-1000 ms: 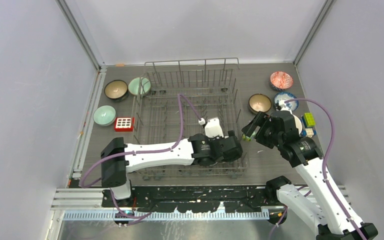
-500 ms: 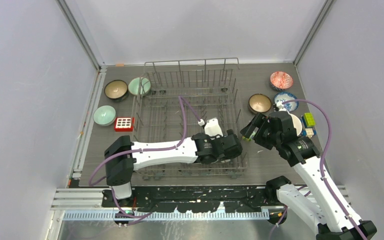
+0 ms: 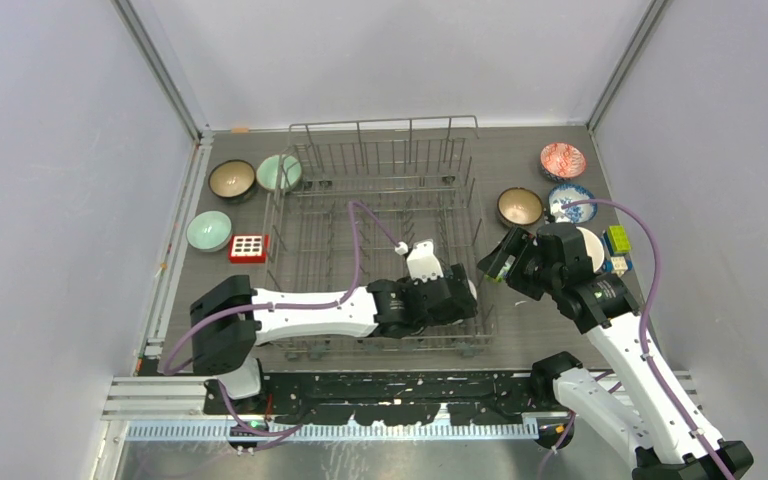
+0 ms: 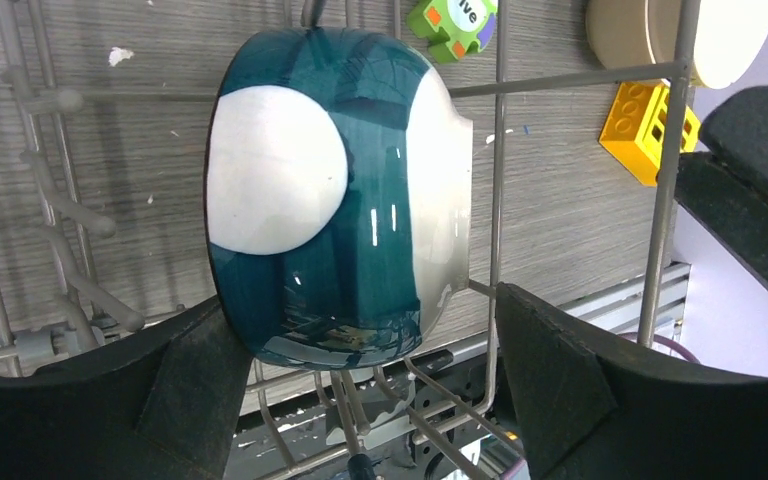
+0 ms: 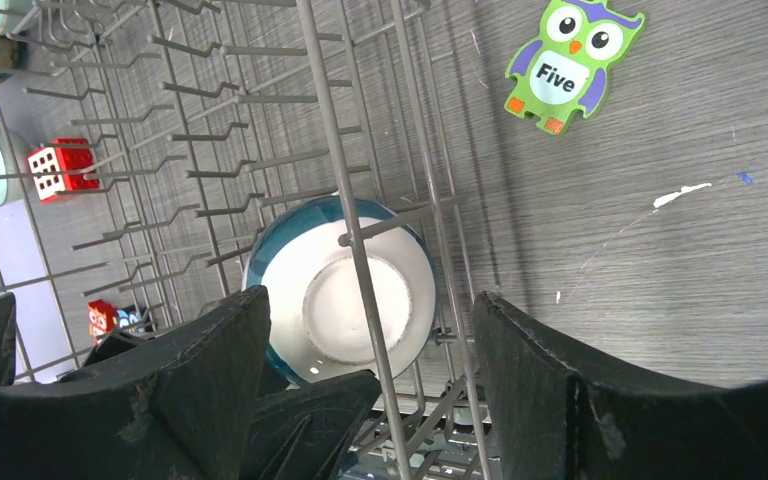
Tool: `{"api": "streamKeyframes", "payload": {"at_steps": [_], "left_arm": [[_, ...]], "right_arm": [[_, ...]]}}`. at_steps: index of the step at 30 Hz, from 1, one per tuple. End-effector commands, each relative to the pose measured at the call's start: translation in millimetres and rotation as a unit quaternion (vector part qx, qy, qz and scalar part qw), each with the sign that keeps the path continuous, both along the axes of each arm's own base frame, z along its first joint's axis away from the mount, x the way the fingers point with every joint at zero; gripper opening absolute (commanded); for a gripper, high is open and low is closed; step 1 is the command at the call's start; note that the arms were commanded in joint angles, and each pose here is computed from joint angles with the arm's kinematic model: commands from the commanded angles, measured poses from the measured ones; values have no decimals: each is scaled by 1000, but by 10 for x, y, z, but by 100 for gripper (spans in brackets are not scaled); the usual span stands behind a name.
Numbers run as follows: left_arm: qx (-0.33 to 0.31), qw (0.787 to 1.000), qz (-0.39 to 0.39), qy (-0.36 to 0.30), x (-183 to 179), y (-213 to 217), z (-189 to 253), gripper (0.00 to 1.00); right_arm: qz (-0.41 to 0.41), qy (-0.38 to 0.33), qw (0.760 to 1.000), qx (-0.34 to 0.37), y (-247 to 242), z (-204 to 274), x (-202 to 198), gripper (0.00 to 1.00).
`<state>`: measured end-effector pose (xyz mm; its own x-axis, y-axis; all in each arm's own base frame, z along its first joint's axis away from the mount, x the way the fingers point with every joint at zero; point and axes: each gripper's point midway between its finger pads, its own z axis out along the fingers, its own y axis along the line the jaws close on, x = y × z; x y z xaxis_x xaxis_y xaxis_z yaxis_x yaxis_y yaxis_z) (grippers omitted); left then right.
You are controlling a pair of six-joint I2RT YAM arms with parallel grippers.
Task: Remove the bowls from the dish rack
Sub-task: Pick up the bowl from the dish rack.
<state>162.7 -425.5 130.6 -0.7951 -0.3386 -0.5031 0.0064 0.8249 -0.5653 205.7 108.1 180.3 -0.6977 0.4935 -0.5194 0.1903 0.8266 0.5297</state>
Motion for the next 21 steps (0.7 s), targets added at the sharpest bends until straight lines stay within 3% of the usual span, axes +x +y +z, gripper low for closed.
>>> {"api": "streamKeyframes", "payload": {"at_steps": [1,15,21], "left_arm": [[-19,998,-9,-52,105,-40,205,85],[-67,993,-46,-84,38,-199,442,52],[-79,991,-53,-90,26,-221,459,32]], "right_arm": [[4,-21,1000,11,52,93,78,78],[1,-21,1000,6,33,60,82,78],[2,-21,1000,5,33,45,84,78]]}}
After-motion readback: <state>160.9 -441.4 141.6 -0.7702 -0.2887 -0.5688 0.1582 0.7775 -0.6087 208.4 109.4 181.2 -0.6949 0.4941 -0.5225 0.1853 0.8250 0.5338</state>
